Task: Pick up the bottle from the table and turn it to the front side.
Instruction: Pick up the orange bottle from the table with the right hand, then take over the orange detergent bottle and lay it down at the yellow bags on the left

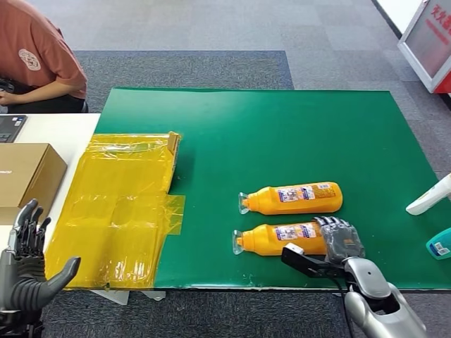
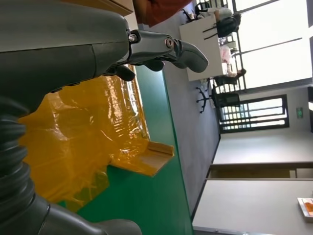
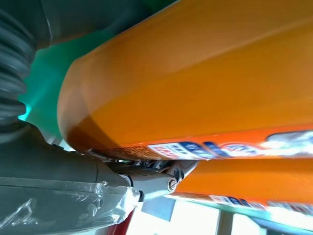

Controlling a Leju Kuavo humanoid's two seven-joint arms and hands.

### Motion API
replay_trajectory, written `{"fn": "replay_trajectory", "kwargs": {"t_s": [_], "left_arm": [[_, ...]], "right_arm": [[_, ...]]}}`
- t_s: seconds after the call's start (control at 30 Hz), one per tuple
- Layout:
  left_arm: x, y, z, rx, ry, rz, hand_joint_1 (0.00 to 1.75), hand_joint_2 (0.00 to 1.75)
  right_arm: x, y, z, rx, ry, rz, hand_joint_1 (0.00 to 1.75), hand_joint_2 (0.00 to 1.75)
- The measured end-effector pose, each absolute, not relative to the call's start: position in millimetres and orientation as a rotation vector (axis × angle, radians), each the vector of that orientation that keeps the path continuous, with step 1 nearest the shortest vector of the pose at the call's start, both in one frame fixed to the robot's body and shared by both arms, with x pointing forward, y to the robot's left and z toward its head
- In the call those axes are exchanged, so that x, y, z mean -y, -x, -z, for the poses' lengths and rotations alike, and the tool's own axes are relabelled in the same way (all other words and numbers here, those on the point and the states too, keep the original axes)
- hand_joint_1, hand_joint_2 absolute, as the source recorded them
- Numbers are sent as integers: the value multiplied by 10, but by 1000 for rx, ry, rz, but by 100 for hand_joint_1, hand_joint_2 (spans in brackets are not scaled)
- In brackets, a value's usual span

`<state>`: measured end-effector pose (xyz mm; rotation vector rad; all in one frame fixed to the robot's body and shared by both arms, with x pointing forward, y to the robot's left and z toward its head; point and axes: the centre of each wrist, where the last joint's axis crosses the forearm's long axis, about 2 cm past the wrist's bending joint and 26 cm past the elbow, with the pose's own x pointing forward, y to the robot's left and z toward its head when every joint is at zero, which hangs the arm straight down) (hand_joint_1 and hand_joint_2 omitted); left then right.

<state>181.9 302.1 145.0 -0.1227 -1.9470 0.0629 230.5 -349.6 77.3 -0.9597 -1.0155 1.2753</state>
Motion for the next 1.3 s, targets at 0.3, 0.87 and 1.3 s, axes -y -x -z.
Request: {"fn": "replay_trajectory", "kwargs": {"t_s": [0.3,0.87,1.3], "left_arm": [[-3071,-1878,-1393,1982,147,-77,0,175],[-2946,-2116,-1383,1993,239,-39,0,175],[-2202,-2567,-1702,1945,609,-29,0,175]], "right_arm": [[3587,-2295,-825,1363,239,-789,175,175],[3374,-2701,-1258,1745,52,-416,175,175],[2539,-3009,-1553,1952,91,-401,175,175]]}}
